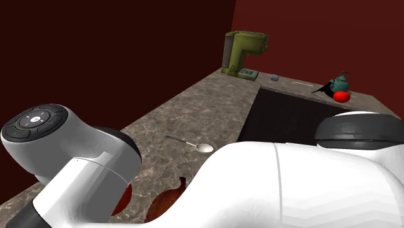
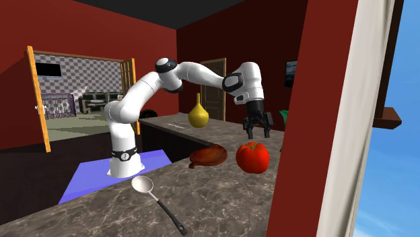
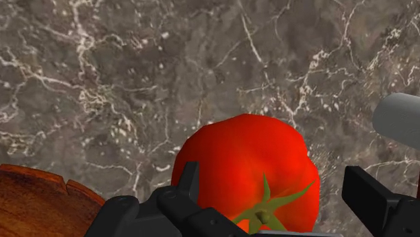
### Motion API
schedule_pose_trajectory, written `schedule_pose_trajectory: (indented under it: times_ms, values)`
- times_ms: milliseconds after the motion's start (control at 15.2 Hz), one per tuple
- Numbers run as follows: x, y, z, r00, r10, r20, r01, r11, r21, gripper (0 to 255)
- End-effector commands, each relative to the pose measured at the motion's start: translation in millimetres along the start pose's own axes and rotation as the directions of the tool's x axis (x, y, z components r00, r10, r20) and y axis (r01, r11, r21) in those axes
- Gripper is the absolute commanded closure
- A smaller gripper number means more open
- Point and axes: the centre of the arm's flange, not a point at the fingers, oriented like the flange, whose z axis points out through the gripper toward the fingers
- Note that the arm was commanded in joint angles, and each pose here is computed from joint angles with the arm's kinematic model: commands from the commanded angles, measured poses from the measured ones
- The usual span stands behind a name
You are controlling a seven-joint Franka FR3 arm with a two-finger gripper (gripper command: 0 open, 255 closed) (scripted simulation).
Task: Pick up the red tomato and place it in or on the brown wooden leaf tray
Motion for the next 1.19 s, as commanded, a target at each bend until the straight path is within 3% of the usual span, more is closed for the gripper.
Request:
schedule_pose_trajectory:
  times_ms: [0,330,396,924,990,1056,1122]
  values:
    - [-0.3,-0.1,2.5,1.0,0.0,0.0,0.0,1.0,0.0,0]
    - [-0.3,-0.1,2.4,1.0,0.0,0.0,0.0,1.0,0.0,0]
    - [-0.3,-0.1,2.4,1.0,0.0,0.0,0.0,1.0,0.0,255]
    - [2.7,0.4,3.2,1.0,0.0,0.0,0.0,1.0,0.0,255]
    - [-0.2,0.1,-2.1,1.0,-0.003,0.01,0.003,1.0,0.006,255]
    - [-0.2,0.1,-2.1,1.0,-0.003,0.01,0.003,1.0,0.006,0]
    - [-1.6,-8.1,4.3,0.996,-0.063,-0.07,0.061,0.998,-0.028,0]
